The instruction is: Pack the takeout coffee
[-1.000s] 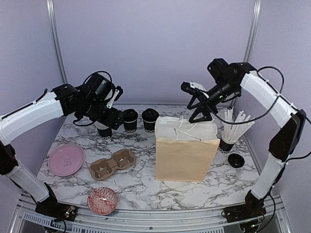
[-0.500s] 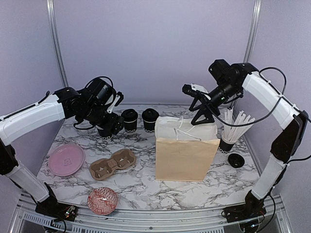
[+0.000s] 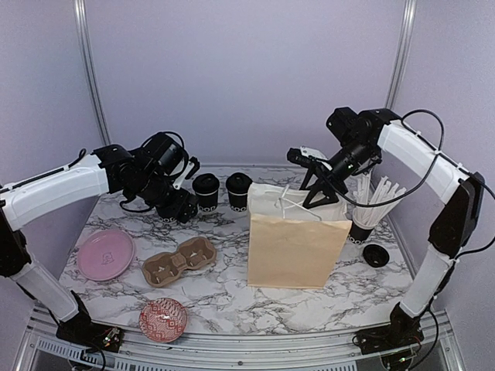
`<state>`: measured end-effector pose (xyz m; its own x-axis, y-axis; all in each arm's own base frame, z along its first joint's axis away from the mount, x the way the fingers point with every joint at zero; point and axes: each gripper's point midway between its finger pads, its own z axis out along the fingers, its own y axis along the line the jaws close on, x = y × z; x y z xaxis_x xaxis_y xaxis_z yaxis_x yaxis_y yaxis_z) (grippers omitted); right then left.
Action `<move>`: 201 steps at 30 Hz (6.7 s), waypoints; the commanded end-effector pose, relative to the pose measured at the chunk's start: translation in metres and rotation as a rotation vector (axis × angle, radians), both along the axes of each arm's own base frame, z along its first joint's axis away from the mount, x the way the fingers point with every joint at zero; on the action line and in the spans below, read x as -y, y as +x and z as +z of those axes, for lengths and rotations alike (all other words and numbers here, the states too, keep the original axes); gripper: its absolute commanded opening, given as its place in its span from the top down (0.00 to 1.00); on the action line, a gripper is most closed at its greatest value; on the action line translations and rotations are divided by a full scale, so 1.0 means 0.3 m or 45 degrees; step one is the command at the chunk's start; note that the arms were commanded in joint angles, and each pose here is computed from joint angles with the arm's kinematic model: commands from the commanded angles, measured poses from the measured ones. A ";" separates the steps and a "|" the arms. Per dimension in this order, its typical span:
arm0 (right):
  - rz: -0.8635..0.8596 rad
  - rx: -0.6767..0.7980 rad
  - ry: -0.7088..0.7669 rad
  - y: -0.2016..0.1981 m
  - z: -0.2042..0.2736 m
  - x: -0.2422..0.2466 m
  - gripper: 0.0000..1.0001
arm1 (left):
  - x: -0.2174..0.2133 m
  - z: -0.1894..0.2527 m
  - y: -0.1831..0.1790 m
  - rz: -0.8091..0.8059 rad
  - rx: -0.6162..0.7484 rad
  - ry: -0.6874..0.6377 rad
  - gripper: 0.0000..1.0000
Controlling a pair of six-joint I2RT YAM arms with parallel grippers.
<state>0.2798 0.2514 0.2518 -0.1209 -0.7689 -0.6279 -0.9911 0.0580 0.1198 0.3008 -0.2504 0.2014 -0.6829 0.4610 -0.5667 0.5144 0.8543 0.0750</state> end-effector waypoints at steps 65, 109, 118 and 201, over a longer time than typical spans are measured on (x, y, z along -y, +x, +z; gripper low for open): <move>-0.110 0.211 0.054 0.029 0.133 0.019 0.96 | -0.126 -0.435 -0.174 -0.304 -0.511 0.525 0.44; -0.122 0.156 0.037 0.020 0.102 0.019 0.96 | -0.009 -0.122 -0.158 -0.360 -0.310 0.177 0.71; -0.008 0.118 0.086 -0.060 0.118 -0.025 0.96 | 0.015 0.453 -0.153 -0.410 0.248 -0.235 0.71; 0.011 0.080 0.499 -0.022 0.321 0.062 0.46 | 0.604 0.268 -0.380 -1.076 -0.058 -0.462 0.67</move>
<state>0.2588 0.2543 0.3255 -0.0705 -0.5352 -0.8418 -0.9935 -0.0383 0.1075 0.1885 -0.4428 0.3031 -0.1837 0.5191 -0.8347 0.9829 0.1083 -0.1490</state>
